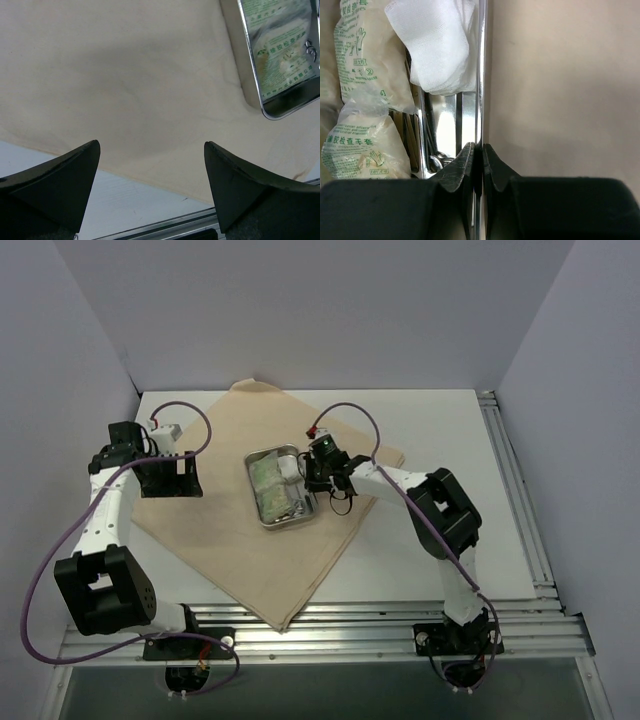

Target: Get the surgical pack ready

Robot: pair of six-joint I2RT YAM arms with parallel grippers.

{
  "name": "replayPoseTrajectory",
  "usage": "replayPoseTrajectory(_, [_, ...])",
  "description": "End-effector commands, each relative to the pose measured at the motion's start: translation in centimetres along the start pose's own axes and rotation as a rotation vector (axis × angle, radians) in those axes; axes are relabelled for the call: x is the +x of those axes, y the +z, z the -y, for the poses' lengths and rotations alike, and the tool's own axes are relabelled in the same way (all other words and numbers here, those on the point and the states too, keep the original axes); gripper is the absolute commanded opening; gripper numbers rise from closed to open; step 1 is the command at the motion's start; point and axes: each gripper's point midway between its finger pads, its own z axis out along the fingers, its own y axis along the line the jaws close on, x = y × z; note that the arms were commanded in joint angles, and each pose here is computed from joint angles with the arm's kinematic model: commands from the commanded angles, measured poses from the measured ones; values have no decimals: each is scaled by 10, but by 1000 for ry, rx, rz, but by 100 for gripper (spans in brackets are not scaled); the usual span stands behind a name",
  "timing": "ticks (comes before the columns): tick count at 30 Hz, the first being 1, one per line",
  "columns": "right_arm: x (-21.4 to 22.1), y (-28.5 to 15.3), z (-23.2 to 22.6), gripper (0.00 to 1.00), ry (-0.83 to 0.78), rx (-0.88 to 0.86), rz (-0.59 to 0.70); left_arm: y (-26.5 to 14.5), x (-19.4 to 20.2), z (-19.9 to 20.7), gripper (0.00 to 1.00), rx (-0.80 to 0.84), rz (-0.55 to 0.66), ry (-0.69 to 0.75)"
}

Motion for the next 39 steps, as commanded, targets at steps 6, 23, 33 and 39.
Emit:
replayPoseTrajectory(6, [-3, 27, -82, 4, -293, -217, -37, 15, -4, -24, 94, -67, 21, 28])
replayPoseTrajectory(23, [-60, -32, -69, 54, -113, 102, 140, 19, -1, -33, 94, -107, 12, 26])
replayPoseTrajectory(33, [7, -28, -68, 49, 104, 199, 134, 16, 0, -34, 94, -108, 18, 22])
replayPoseTrajectory(39, [21, -24, -62, 45, 121, 256, 125, 13, 3, -36, 94, -119, 21, 26])
